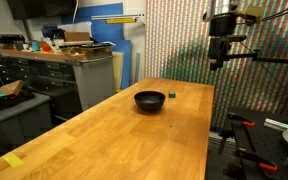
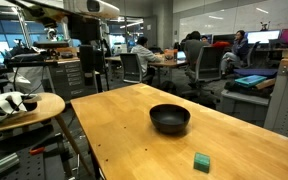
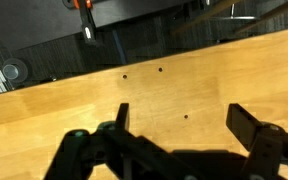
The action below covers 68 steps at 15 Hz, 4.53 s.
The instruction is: Put the green block inside the black bowl
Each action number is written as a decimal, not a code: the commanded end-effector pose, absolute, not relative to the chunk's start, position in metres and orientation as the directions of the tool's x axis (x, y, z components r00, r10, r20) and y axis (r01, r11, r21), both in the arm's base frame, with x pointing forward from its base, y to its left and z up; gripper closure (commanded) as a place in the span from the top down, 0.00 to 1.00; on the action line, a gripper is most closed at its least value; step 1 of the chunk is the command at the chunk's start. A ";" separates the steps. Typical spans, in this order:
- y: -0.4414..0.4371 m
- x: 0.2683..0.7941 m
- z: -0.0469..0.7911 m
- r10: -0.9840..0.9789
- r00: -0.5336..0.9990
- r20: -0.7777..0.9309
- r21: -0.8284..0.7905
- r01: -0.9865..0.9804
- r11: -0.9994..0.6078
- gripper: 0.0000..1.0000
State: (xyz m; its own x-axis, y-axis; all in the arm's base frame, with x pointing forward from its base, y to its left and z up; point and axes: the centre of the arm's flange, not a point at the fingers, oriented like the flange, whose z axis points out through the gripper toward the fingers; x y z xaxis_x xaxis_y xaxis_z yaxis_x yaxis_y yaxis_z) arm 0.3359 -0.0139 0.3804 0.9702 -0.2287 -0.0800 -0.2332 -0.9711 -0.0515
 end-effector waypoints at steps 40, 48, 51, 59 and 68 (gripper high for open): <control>-0.261 0.548 0.144 -0.838 0.545 -0.027 0.068 -0.835 -0.546 0.91; -0.257 0.547 0.153 -0.836 0.549 -0.030 0.036 -0.835 -0.549 0.20; -0.256 0.540 0.163 -0.840 0.542 -0.027 0.020 -0.840 -0.543 0.18; -0.244 0.529 0.219 -0.829 0.559 0.009 -0.022 -0.829 -0.559 0.18; -0.163 0.558 0.264 -0.739 0.671 0.055 -0.051 -0.738 -0.673 0.18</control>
